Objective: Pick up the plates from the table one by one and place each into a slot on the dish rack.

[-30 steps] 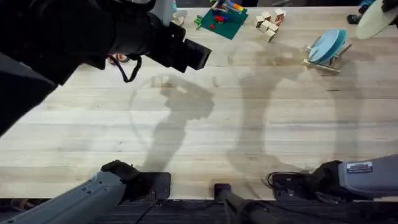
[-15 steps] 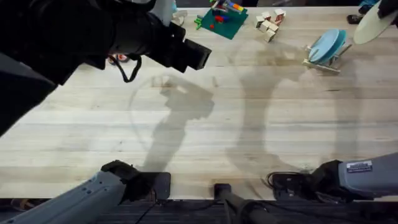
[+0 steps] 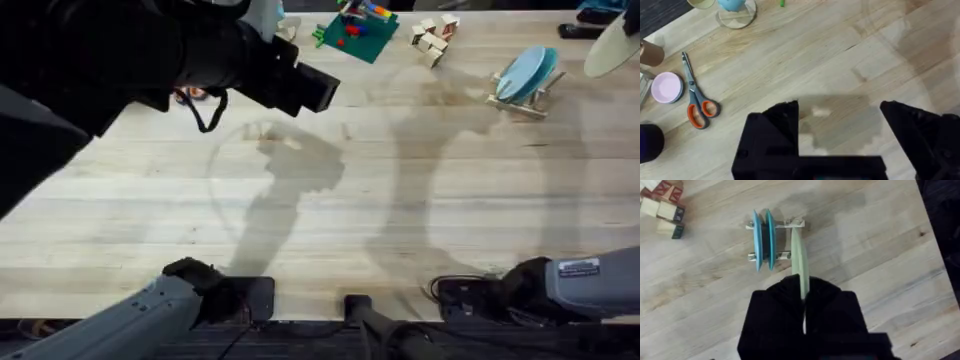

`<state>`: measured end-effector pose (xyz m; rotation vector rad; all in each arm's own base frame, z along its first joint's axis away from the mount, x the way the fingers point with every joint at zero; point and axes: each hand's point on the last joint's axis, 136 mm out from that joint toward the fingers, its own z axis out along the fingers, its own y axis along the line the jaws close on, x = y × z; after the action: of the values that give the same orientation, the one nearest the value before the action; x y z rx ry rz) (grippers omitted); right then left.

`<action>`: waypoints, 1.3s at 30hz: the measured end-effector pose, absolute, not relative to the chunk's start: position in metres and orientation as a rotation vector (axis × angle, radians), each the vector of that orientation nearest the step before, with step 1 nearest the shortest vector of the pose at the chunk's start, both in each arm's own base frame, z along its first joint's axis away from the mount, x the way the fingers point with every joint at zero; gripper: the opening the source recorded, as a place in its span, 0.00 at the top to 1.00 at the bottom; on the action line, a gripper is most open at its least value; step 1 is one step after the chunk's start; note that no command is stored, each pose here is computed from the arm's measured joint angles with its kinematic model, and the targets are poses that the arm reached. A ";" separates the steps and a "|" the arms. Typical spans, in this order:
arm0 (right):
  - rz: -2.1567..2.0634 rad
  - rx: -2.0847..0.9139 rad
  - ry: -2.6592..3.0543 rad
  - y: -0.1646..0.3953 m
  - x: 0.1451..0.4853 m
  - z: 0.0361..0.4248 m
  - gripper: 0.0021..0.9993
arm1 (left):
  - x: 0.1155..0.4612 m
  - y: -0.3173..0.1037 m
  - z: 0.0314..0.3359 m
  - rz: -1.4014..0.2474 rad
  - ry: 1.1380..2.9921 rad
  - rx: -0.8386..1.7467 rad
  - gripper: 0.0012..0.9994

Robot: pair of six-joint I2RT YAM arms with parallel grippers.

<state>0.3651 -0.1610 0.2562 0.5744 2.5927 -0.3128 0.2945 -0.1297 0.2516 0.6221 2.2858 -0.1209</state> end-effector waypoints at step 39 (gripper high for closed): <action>-0.246 0.611 2.727 -0.173 0.400 0.179 0.97 | 0.293 -0.129 0.250 -0.120 2.293 0.624 0.01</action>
<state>0.4003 -0.1729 0.1794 0.6110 2.7273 -0.2455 0.2933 -0.1292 0.2504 0.6238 2.2928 -0.1199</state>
